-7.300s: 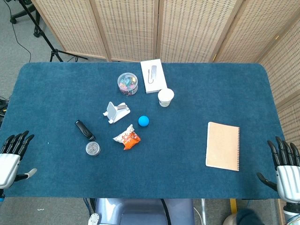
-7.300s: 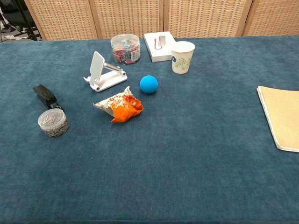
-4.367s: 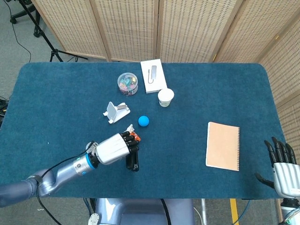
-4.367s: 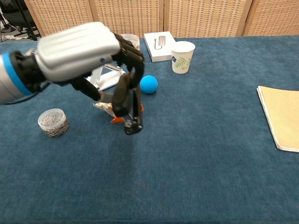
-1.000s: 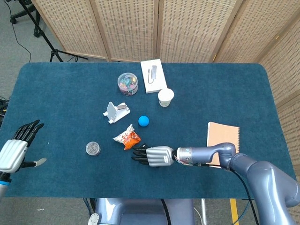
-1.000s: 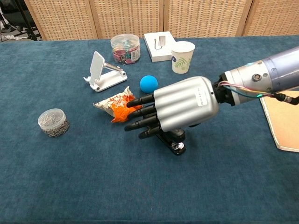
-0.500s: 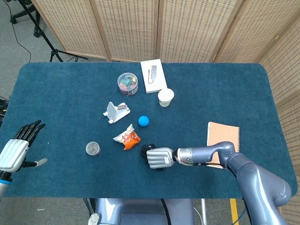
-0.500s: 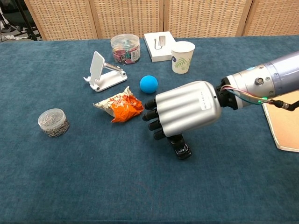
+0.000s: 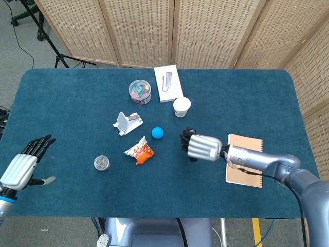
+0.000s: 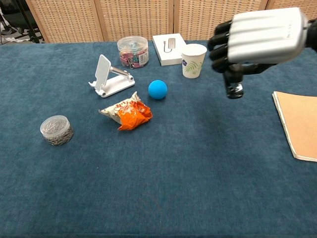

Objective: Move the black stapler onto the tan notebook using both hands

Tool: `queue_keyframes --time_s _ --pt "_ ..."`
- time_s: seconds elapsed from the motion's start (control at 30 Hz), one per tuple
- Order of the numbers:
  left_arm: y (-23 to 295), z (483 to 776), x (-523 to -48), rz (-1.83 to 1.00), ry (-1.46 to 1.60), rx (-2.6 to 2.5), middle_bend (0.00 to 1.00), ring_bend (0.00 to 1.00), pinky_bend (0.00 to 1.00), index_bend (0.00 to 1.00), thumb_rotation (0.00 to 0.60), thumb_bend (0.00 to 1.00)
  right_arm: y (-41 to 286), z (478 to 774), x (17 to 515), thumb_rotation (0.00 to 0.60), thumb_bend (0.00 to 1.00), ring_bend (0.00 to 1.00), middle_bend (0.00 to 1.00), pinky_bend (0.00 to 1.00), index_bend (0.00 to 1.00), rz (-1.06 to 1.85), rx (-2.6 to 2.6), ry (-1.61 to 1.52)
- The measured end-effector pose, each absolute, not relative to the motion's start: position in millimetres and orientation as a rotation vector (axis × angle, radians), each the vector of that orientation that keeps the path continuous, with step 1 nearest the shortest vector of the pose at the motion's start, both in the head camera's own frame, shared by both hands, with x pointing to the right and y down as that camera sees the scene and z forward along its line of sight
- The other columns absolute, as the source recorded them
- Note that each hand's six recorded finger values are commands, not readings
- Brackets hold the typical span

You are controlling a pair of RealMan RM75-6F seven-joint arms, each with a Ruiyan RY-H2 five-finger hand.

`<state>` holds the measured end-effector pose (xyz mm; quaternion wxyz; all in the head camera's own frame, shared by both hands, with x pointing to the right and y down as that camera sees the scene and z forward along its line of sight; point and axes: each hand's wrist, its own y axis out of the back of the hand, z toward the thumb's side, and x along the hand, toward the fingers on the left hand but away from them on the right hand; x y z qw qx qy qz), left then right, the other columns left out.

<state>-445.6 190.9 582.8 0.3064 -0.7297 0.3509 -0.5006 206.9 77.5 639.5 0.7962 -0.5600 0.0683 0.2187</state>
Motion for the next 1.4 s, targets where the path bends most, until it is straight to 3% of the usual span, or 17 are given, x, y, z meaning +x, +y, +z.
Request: queue_keyframes --time_s 0.33,0.5,1.0,1.07,1.13,1.2,1.27,1.4 --pt "194.5 579.5 -438.9 -1.303 0.912 -1.947 0.0 0.0 0.08 0.03 0.6 0.0 104.1 648.7 336.4 0.6 0.75 0.31 0.47 0.33 0.59 0.791 -1.246 0.092" --pt "199.3 580.3 -431.6 -1.291 0.886 -1.959 0.0 0.0 0.08 0.03 0.6 0.0 119.2 656.9 377.2 0.6 0.75 0.31 0.47 0.33 0.59 0.908 -1.283 0.047" --pt "199.7 583.4 -429.1 -1.301 0.866 -1.958 0.0 0.0 0.08 0.03 0.6 0.0 144.8 689.9 378.3 0.6 0.75 0.31 0.44 0.33 0.59 0.985 -1.37 -0.051" --pt "199.5 583.9 -429.8 -1.306 0.867 -1.961 0.0 0.0 0.08 0.03 0.6 0.0 146.4 693.3 378.5 0.6 0.69 0.27 0.38 0.33 0.52 0.997 -1.371 -0.051" --pt "199.5 583.7 -429.7 -1.305 0.867 -1.961 0.0 0.0 0.08 0.03 0.6 0.0 147.4 697.7 381.0 0.6 0.53 0.14 0.22 0.29 0.35 1.02 -1.368 -0.043" --pt "199.7 583.2 -429.5 -1.303 0.867 -1.961 0.0 0.0 0.08 0.03 0.6 0.0 147.7 701.9 384.8 0.6 0.37 0.02 0.05 0.18 0.17 1.05 -1.364 -0.033" --pt "200.1 583.3 -429.4 -1.303 0.866 -1.962 0.0 0.0 0.08 0.03 0.6 0.0 147.7 707.0 389.7 0.6 0.32 0.0 0.0 0.09 0.1 1.093 -1.367 -0.028" --pt "200.2 583.3 -429.1 -1.303 0.866 -1.965 0.0 0.0 0.08 0.03 0.6 0.0 148.2 707.9 392.4 0.6 0.31 0.0 0.0 0.05 0.07 1.126 -1.382 -0.041"
